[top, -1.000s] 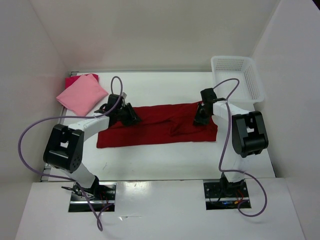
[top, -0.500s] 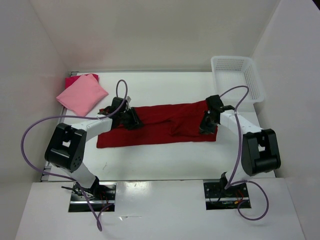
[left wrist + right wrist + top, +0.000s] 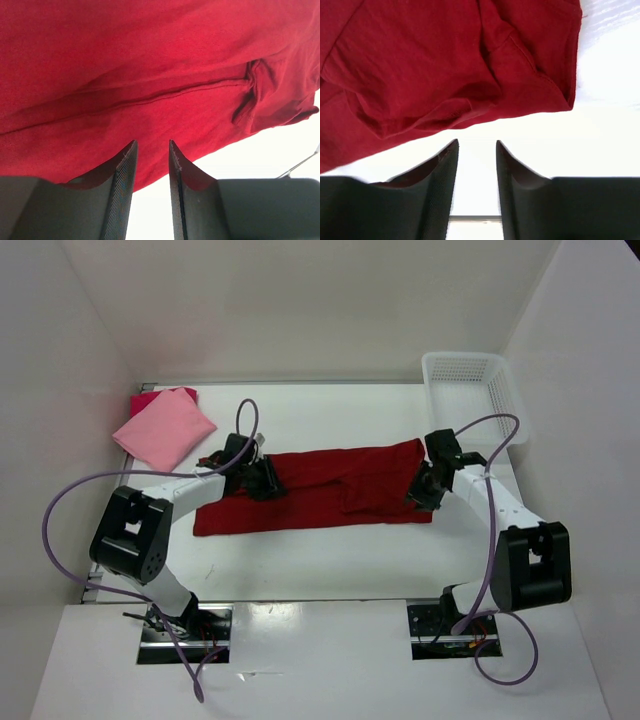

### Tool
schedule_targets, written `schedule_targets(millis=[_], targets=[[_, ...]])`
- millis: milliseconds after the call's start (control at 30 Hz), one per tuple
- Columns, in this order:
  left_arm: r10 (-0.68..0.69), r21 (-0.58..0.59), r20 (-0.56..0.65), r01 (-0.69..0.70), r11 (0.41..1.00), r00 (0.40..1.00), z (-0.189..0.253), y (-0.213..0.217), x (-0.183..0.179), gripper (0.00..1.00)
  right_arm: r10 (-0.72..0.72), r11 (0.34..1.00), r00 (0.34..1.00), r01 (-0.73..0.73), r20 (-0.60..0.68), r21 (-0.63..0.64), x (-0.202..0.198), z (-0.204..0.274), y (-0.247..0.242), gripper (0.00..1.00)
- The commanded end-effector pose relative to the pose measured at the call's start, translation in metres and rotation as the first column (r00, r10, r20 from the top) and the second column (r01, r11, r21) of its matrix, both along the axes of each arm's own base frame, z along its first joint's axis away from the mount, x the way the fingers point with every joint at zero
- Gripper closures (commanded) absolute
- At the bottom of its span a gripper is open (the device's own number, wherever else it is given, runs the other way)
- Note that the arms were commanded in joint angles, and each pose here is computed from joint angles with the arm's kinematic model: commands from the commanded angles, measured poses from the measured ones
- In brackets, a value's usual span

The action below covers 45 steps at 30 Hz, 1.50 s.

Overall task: Fold and stack the t-shirts
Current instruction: Fold the other side of the tshirt into a rectangle

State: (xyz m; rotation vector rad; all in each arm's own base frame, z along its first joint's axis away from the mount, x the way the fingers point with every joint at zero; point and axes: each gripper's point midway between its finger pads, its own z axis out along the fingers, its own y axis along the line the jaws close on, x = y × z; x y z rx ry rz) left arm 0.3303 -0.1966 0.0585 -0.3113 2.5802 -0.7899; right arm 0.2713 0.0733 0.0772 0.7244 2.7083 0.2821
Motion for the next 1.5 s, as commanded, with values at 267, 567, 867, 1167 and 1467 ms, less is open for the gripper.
schedule_targets(millis=[267, 567, 867, 1167, 1467], targets=[[-0.303, 0.033, 0.16, 0.301, 0.953, 0.939, 0.047, -0.106, 0.016, 0.52, 0.015, 1.0, 0.986, -0.015, 0.169, -0.002, 0.075, 0.003, 0.006, 1.0], [-0.213, -0.003, 0.123, 0.215, 0.977, 0.969, 0.012, -0.134, 0.063, 0.42, 0.006, 1.0, 0.982, -0.008, 0.191, 0.006, 0.1, 0.0, 0.003, 0.62], [-0.22, -0.016, 0.094, 0.223, 0.975, 0.971, -0.011, -0.141, 0.068, 0.5, 0.049, 0.998, 0.995, -0.052, 0.083, 0.035, 0.072, -0.027, 0.013, 0.89], [-0.201, -0.02, 0.087, 0.204, 0.979, 0.976, -0.015, -0.141, 0.07, 0.52, 0.087, 0.992, 0.996, -0.083, -0.038, 0.098, 0.012, -0.037, 0.026, 0.92], [-0.213, -0.057, 0.105, 0.22, 0.974, 0.971, 0.003, -0.143, 0.063, 0.52, 0.114, 0.988, 0.992, -0.119, 0.054, 0.094, 0.018, 0.023, 0.033, 0.92]])
